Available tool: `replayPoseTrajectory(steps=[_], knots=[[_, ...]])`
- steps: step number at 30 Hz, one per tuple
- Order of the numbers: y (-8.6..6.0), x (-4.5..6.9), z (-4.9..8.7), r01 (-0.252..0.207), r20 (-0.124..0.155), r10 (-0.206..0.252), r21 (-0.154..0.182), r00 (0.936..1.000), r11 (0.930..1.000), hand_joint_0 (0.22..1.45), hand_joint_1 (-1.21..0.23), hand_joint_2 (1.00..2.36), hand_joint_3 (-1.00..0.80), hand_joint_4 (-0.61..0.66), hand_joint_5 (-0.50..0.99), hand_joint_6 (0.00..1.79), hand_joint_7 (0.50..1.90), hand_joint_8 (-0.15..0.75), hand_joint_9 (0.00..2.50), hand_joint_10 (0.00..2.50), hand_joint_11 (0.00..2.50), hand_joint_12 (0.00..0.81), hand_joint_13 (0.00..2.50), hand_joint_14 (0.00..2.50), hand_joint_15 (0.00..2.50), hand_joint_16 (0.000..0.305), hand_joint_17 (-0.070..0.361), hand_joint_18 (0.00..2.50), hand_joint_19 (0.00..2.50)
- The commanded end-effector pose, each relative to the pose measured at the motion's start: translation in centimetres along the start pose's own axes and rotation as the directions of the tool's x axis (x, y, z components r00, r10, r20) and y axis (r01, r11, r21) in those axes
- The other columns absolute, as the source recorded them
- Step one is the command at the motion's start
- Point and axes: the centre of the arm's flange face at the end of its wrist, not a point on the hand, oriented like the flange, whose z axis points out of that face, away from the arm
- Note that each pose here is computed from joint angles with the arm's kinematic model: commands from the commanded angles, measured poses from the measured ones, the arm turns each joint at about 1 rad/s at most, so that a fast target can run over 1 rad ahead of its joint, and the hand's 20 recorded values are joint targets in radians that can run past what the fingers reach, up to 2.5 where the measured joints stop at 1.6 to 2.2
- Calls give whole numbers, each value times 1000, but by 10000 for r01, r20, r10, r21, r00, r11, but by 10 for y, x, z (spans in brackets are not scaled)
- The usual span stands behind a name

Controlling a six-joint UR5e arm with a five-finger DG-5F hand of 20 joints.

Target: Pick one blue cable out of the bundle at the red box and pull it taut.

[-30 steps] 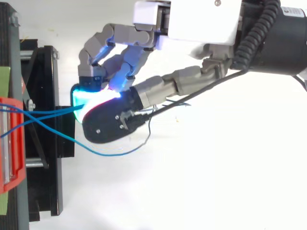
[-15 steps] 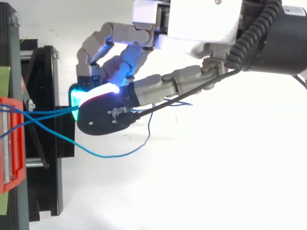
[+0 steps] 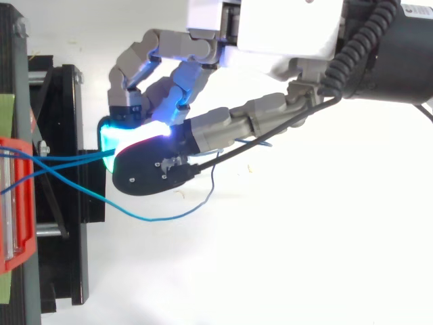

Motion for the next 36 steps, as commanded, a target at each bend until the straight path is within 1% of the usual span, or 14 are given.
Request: replayPoseTrajectory(steps=[1, 8, 10, 12, 14, 15, 16, 18, 20, 21, 23, 24, 28, 36], knots=[[0, 0, 0, 3, -7, -3, 22, 10000, 10000, 675, -825, 1017, -180, 178, -189, 884, 803, 377, 1036, 14, 1153, 362, 662, 13, 344, 51, 115, 644, 380], [0, 1, 0, 5, -7, -5, 22, 10000, 10000, 734, -938, 1014, -292, 180, -196, 886, 810, 361, 982, 14, 1128, 357, 643, 13, 331, 51, 115, 640, 337], [0, 1, 0, 5, -7, -5, 22, 10000, 10000, 759, -961, 1009, -376, 193, -197, 885, 811, 356, 968, 15, 1111, 357, 636, 12, 321, 51, 115, 639, 333], [0, 1, 0, 5, -7, -5, 22, 10000, 10000, 750, -960, 1003, -461, 211, -198, 885, 821, 358, 968, 15, 1117, 355, 636, 12, 326, 51, 115, 645, 334], [0, 1, 0, 5, -7, -5, 22, 10000, 10000, 706, -947, 1000, -500, 213, -198, 885, 835, 357, 970, 14, 1114, 352, 636, 13, 330, 51, 115, 644, 350], [0, 1, 0, 5, -7, -5, 22, 10000, 10000, 606, -878, 1000, -500, 219, -198, 886, 830, 371, 983, 16, 1111, 356, 636, 13, 345, 51, 115, 639, 386], [0, 1, 0, 5, -7, -5, 22, 10000, 10000, 557, -827, 1000, -500, 229, -196, 885, 831, 375, 994, 14, 1111, 369, 651, 13, 350, 53, 118, 648, 396], [0, 1, 0, 5, 8, -5, 26, 10000, 10000, 519, -722, 1000, -500, 242, -192, 884, 830, 386, 1010, 13, 1118, 375, 661, 13, 348, 55, 124, 660, 397], [0, 2, 0, 6, -7, -6, 22, 10000, 10000, 518, -675, 1000, -500, 234, -187, 881, 837, 392, 1026, 13, 1105, 378, 664, 13, 351, 55, 124, 663, 405], [0, 2, 0, 6, -7, -6, 22, 10000, 10000, 551, -606, 1000, -500, 217, -182, 884, 868, 384, 1031, 15, 1108, 370, 664, 13, 349, 53, 120, 653, 414], [1, 2, 0, 4, -3, -4, 7, 10000, 10000, 589, -580, 1001, -486, 212, -181, 896, 883, 377, 1043, 15, 1111, 361, 664, 13, 352, 52, 117, 650, 423], [0, 1, 0, 5, 8, -5, 26, 10000, 10000, 611, -558, 1005, -436, 209, -180, 900, 892, 375, 1043, 14, 1114, 359, 666, 13, 355, 51, 115, 656, 429], [0, 2, 0, 22, -7, -22, 22, 10000, 10000, 611, -613, 1013, -290, 212, -181, 920, 899, 379, 1036, 14, 1109, 365, 674, 14, 355, 51, 115, 667, 422], [1, 2, 0, 19, -3, -19, 7, 10000, 10000, 629, -689, 1015, -188, 183, -177, 941, 882, 400, 1062, 11, 1128, 376, 697, 13, 353, 54, 120, 704, 398]])
